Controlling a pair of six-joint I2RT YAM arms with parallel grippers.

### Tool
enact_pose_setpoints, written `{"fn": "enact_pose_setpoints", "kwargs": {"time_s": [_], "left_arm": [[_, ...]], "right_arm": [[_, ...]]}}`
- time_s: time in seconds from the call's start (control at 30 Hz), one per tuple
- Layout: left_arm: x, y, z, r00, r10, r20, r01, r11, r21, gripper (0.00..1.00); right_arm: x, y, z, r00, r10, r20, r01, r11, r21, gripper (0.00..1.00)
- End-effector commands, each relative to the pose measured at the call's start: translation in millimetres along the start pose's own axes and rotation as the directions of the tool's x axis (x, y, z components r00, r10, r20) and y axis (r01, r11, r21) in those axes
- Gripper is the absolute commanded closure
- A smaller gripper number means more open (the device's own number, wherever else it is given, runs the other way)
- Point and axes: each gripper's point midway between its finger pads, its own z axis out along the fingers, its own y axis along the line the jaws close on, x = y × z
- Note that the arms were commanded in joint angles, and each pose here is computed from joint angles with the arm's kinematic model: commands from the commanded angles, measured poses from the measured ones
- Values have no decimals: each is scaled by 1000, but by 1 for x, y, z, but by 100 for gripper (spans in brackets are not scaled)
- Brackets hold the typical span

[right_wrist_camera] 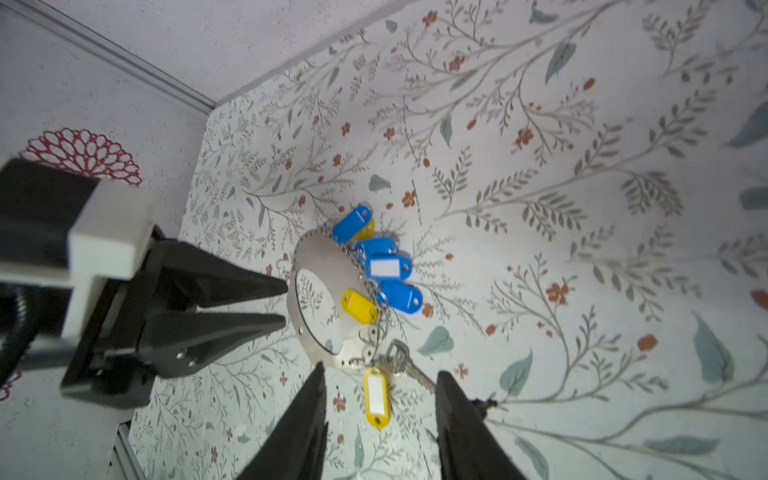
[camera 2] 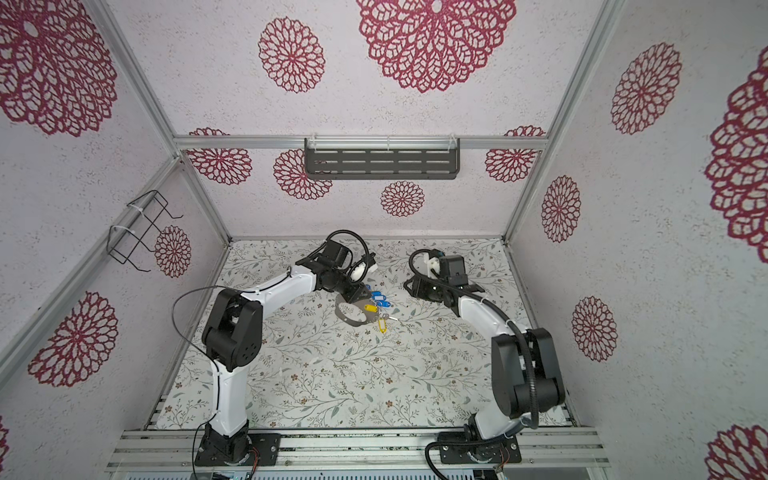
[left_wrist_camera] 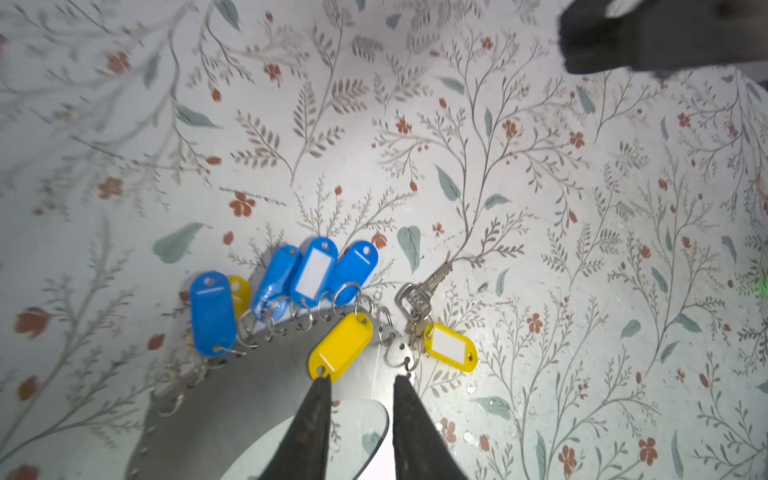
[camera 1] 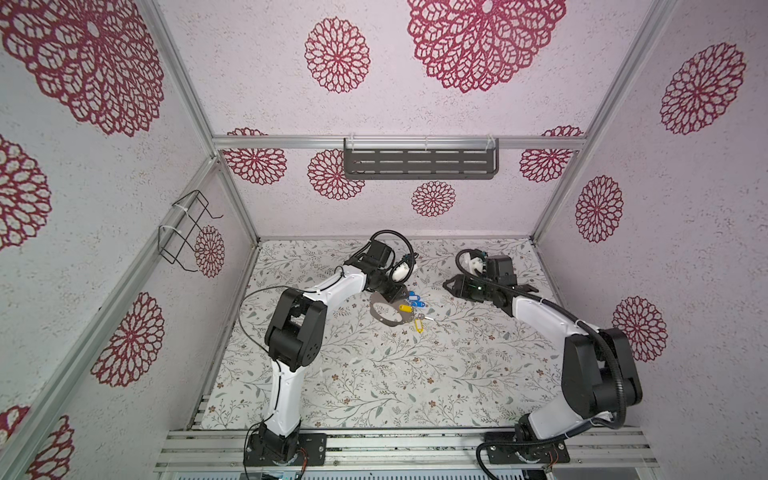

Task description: Remove the keys from the keyring

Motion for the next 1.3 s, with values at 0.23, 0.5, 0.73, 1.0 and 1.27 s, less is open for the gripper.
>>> {"fn": "enact_pose_setpoints", "kwargs": {"time_s": [0.23, 0.5, 0.73, 1.0, 1.27], "left_arm": [[15, -24, 37, 990, -42, -131, 46, 999, 29, 79], [24, -20, 50, 986, -62, -152, 64, 998, 7, 81], [26, -8, 53, 987, -65, -146, 58, 997, -55, 82], [30, -10, 63, 986, -83, -147, 80, 997, -23, 81], [32, -14, 69, 984, -98, -149, 100, 995, 4, 81]], "right_arm": [[20, -27, -24, 999, -5, 34, 2, 997, 82, 61], [11, -29, -26, 999, -2, 46, -1, 998, 67, 61], [10, -27, -26, 999, -2, 44, 0, 999, 49, 60], [10, -28, -27, 999, 2, 38, -4, 999, 43, 59], [10, -29, -27, 999, 2, 34, -4, 999, 42, 58]]}}
